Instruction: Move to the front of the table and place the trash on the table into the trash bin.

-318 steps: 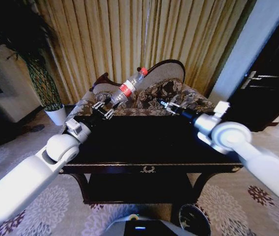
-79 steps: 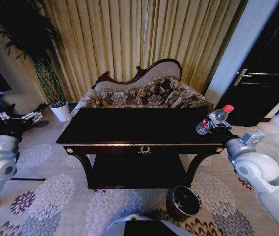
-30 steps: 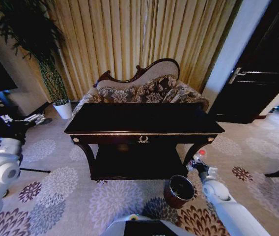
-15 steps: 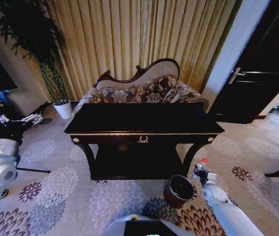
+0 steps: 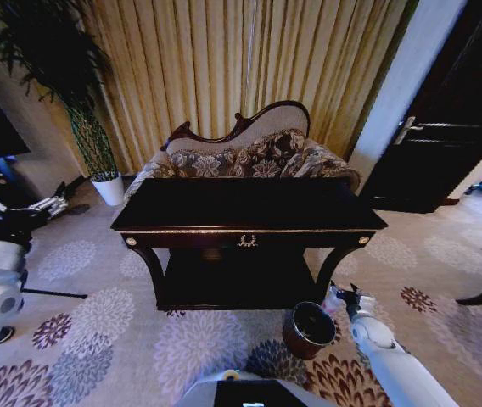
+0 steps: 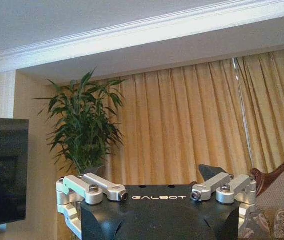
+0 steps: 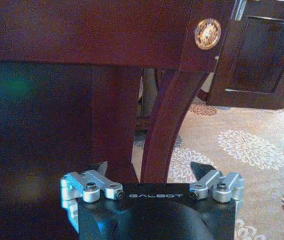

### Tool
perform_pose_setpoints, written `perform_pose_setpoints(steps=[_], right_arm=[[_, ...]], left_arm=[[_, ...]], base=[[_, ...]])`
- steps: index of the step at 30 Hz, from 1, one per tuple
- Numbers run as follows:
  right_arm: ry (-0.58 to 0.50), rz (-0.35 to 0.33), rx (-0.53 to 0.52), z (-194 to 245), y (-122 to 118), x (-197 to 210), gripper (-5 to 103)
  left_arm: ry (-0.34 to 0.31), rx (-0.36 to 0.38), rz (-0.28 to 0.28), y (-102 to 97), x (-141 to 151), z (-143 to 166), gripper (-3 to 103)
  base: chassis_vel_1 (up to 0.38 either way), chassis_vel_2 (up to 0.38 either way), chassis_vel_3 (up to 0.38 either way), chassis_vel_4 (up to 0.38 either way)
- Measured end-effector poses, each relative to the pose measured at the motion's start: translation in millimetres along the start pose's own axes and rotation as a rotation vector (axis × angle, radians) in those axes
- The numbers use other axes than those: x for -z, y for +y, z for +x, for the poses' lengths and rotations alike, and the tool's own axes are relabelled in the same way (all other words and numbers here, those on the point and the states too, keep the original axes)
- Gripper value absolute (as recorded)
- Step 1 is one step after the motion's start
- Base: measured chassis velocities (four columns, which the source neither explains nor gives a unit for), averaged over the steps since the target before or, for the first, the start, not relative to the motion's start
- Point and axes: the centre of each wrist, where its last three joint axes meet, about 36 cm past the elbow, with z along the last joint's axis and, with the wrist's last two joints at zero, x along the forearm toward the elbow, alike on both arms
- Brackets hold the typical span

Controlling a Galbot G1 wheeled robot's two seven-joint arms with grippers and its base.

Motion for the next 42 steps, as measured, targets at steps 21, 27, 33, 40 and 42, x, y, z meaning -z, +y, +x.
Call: perform_pose_setpoints(steps=[21,27,33,40,42], right_arm=[[-0.151,-0.076,0.071,41,2,65,100],[-0.225,-0.092,0.108,60,0,101,100],[-0.293,-0.119,0.166,86,4,136,100],[-0.375,-0.126,0.248,115,16,175,100],[-0.397,-0.118,0.267,123,18,187,100]], left_arm=[[0.003,-0.013,0.011,-6.3,-2,8,100],[0.005,-0.019,0.013,-8.2,-3,9,100],[0.009,-0.02,0.017,-8.6,-5,9,100],[0.01,-0.021,0.02,-9.8,-5,10,100],[0.007,-0.022,0.019,-9.7,-4,10,100]], base=[[0.0,0.0,0.0,0.0],[0.0,0.0,0.0,0.0],[0.0,0.0,0.0,0.0],[0.0,0.0,0.0,0.0],[0.0,0.0,0.0,0.0]])
